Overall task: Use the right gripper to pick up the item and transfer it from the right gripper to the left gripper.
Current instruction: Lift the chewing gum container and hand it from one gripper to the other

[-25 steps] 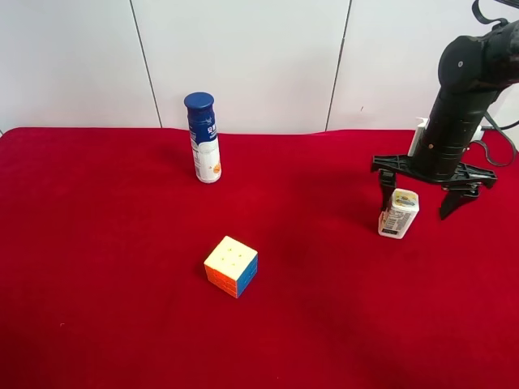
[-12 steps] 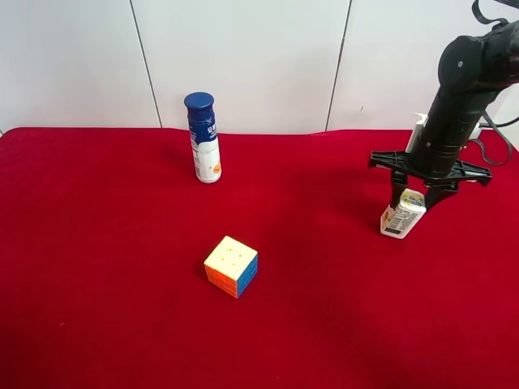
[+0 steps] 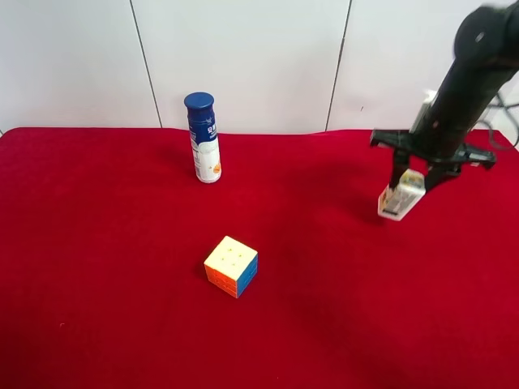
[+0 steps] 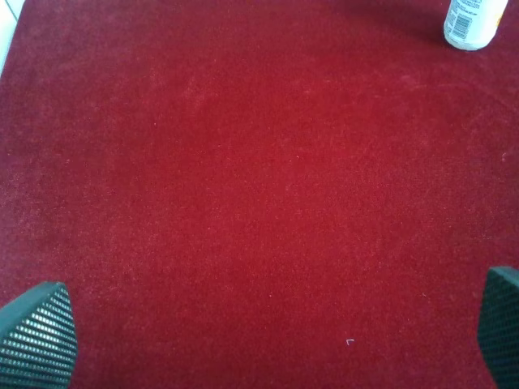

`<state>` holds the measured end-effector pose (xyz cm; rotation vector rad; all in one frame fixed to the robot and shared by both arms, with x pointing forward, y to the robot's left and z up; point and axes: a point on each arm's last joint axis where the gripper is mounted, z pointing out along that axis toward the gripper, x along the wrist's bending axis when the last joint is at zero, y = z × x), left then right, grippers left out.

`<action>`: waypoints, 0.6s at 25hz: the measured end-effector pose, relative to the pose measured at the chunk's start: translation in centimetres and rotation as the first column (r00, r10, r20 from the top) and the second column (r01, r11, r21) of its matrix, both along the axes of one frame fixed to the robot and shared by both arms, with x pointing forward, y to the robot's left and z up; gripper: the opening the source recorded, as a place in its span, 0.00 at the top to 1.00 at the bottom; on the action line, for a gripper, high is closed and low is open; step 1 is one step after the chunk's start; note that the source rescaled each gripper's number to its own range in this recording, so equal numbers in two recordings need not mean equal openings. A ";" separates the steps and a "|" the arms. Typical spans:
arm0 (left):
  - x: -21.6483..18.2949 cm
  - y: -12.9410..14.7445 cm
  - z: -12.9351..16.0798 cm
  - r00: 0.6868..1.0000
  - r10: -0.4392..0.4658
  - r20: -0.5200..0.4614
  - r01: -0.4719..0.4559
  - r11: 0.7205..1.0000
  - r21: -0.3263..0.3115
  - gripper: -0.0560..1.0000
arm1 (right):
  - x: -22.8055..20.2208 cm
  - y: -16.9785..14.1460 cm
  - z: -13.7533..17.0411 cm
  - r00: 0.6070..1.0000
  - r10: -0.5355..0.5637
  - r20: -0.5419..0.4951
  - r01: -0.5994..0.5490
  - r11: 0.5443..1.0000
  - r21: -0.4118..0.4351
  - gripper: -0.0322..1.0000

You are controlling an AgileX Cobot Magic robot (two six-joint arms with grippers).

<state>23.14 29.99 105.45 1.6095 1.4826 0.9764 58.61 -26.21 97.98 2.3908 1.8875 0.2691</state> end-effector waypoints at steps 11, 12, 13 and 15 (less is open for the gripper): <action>0.0 0.0 0.0 1.000 0.000 0.000 0.000 1.000 0.000 0.00 | -3.2 0.9 7.0 0.985 0.113 0.133 -0.128 0.986 0.106 0.97; 0.0 0.0 0.0 1.000 0.000 0.000 0.000 1.000 0.000 0.00 | -3.5 1.0 7.5 0.982 0.123 0.143 -0.141 0.982 0.124 0.97; 0.0 0.0 0.0 1.000 0.000 0.000 0.000 1.000 0.000 0.00 | -3.8 1.2 7.9 0.979 0.137 0.151 -0.158 0.978 0.139 0.97; 0.0 0.0 0.0 1.000 0.000 0.000 0.000 1.000 0.000 0.00 | -4.4 1.4 8.6 0.973 0.166 0.162 -0.193 0.967 0.164 0.97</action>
